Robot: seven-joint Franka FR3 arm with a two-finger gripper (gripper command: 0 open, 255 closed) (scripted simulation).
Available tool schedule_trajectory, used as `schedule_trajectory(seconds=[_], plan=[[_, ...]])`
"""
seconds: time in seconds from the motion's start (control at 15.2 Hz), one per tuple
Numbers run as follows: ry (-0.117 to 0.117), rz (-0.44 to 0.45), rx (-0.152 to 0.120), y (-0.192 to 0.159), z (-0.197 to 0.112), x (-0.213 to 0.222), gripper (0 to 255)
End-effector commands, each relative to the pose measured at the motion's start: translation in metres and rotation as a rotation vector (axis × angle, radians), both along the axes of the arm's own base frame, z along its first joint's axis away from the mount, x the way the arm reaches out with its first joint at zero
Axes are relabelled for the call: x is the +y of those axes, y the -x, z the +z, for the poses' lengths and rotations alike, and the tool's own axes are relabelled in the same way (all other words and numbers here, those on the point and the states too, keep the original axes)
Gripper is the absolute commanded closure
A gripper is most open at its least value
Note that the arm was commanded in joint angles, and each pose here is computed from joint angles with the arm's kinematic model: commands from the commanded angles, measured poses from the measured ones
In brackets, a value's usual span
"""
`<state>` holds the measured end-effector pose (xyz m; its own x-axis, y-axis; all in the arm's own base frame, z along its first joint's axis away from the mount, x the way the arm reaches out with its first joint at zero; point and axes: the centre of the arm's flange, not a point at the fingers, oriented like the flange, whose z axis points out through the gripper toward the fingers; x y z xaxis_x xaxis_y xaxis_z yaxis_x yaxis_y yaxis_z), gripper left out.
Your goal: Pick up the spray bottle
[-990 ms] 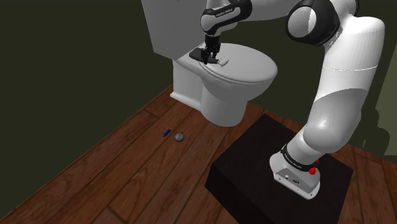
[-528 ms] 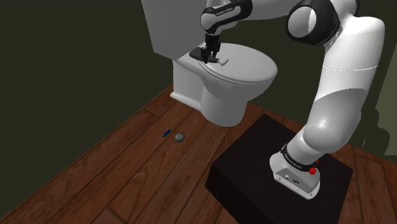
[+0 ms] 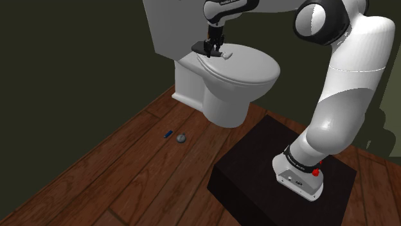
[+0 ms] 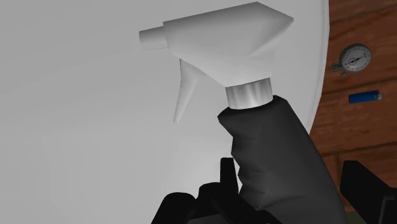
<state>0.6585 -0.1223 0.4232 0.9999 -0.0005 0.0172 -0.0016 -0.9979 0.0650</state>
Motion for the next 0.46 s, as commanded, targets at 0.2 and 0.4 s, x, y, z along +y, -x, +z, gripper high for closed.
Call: schedule_trajectory(seconds=[0.2,0.4], plan=[[0.0,0.0,0.0,-0.001,0.026,0.0,255],[0.0,0.0,0.0,-0.001,0.032,0.0,255]])
